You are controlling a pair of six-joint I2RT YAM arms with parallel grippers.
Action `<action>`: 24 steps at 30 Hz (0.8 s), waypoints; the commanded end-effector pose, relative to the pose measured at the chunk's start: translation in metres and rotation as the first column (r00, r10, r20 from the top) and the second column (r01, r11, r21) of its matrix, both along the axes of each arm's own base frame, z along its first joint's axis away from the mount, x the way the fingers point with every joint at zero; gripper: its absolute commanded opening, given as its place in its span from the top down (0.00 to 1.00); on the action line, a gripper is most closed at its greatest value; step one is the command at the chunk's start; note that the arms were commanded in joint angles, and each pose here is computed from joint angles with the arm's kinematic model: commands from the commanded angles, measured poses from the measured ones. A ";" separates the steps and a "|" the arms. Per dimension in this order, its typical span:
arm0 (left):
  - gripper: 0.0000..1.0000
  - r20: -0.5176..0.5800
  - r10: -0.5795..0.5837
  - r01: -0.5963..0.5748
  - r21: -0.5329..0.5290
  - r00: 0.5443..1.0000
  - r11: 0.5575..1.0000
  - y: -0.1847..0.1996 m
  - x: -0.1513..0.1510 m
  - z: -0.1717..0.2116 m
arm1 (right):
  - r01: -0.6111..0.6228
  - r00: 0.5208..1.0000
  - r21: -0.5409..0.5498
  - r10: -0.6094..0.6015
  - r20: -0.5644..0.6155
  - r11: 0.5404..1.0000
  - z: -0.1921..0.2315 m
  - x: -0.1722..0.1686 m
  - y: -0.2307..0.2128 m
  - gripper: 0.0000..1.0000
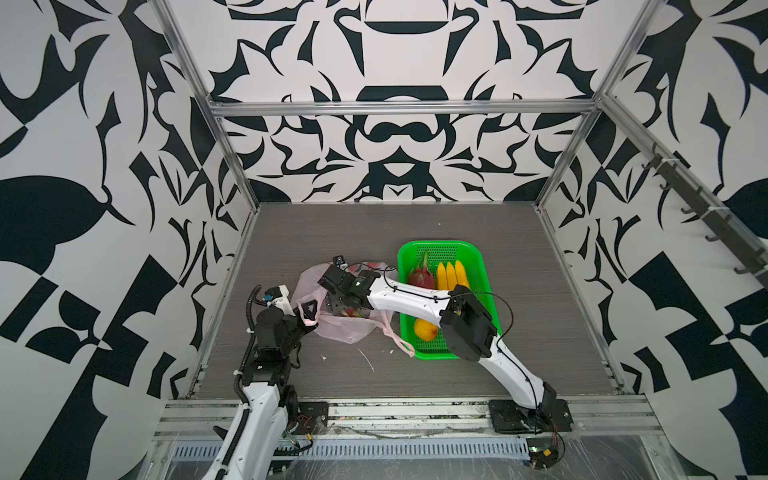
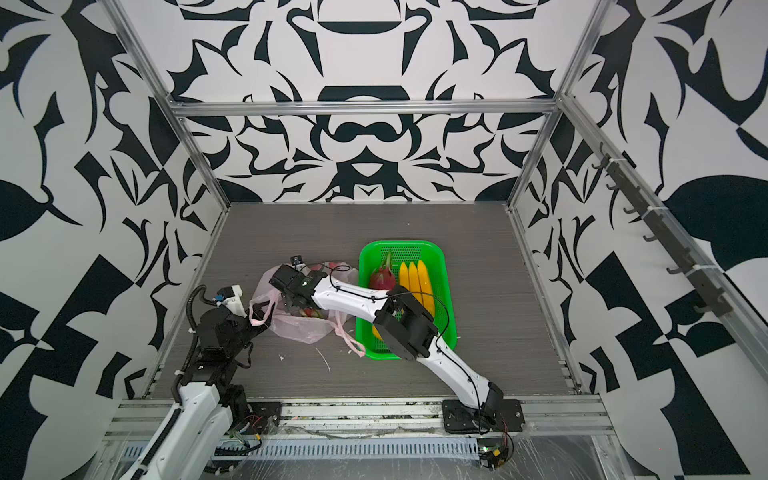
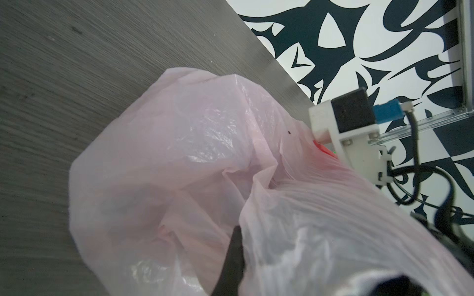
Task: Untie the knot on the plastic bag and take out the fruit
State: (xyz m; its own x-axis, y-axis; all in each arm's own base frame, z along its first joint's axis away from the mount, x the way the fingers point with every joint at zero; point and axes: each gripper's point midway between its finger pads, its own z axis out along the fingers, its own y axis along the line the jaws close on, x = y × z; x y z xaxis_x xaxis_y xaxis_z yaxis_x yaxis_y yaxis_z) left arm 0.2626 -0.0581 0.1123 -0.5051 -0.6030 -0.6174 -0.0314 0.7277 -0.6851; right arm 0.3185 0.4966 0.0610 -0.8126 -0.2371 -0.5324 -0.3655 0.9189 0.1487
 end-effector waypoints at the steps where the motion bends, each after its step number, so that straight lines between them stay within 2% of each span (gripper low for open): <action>1: 1.00 0.019 0.001 -0.001 0.005 1.000 1.000 0.001 0.001 0.001 | -0.014 1.000 0.046 0.013 0.015 0.999 0.028 -0.001 0.000 0.66; 6: 1.00 0.022 0.012 -0.012 0.008 1.000 1.000 0.003 0.002 0.002 | -0.031 0.999 0.070 0.031 0.012 0.997 0.038 -0.005 0.002 0.80; 9: 1.00 0.027 0.018 -0.018 0.011 0.999 1.000 0.004 0.004 0.004 | -0.050 0.999 0.084 0.049 0.016 0.995 0.046 -0.010 0.004 0.85; 24: 1.00 0.056 0.028 -0.029 0.017 0.998 0.999 0.006 0.015 0.018 | -0.124 0.990 0.140 0.114 0.082 0.982 0.103 -0.036 0.003 0.87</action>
State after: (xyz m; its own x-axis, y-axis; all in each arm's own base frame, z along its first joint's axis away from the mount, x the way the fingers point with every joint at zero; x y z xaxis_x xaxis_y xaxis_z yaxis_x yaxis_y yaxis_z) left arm 0.2695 -0.0536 0.1092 -0.4932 -0.6087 -0.6215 -0.0542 0.7346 -0.6763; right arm 0.2890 0.4979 0.1294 -0.7726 -0.2585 -0.5799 -0.4550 0.8624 0.2218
